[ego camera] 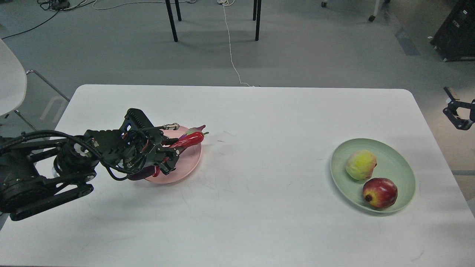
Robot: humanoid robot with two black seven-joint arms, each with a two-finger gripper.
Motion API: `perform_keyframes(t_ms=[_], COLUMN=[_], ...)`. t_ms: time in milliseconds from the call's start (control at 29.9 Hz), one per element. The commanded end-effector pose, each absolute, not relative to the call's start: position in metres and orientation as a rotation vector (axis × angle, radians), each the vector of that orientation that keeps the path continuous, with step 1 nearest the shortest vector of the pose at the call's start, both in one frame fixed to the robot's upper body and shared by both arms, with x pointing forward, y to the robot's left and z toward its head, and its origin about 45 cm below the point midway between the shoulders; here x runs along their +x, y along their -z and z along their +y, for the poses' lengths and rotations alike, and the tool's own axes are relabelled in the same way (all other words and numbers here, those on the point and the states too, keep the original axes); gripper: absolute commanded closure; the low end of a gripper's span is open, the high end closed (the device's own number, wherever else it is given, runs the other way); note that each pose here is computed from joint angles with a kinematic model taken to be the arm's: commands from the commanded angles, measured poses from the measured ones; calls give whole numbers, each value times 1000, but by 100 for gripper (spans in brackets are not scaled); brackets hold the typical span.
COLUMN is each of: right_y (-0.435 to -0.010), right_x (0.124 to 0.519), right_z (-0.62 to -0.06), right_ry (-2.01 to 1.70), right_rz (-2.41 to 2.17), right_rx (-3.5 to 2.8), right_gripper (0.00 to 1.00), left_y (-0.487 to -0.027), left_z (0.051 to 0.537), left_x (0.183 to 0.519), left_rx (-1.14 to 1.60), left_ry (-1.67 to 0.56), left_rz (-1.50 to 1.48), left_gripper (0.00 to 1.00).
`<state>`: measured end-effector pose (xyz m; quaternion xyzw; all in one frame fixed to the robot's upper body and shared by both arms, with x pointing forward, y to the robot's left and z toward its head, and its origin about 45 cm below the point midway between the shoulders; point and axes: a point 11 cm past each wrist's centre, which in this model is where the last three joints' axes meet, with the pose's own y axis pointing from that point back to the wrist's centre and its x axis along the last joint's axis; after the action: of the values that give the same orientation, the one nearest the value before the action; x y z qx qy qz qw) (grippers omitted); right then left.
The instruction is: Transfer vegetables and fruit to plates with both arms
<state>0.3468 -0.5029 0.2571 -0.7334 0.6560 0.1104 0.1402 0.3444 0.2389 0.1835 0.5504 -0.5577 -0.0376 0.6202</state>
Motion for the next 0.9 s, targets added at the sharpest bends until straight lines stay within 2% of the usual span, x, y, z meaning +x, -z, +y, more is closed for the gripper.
perform_keyframes(t_ms=[0,67,201,435,870], right_y=[-257,-257,-256,-257,-258], right_x=[346,347,347,347,347], right_z=[-504,-503,-502,-503,-504], right_ry=[-319,-319,-322,-319,-317], right_rz=[1898,1895,1893,1895,1897], right_rx=[-2119,-2119,-2118,-2119,-2119], right_gripper=[2,2,2,2,2], left_y=[-183,-183,-180,-181,-182], left_z=[238,240,243,245,245], left_x=[344,344,342,342,342], left_rx=[1265,1270,1274,1274,1270], left_ry=[86,86,90,74,72], left_rz=[-1283,-1281,-1272,-1266,-1267], left_gripper=[72,71,56,43,39])
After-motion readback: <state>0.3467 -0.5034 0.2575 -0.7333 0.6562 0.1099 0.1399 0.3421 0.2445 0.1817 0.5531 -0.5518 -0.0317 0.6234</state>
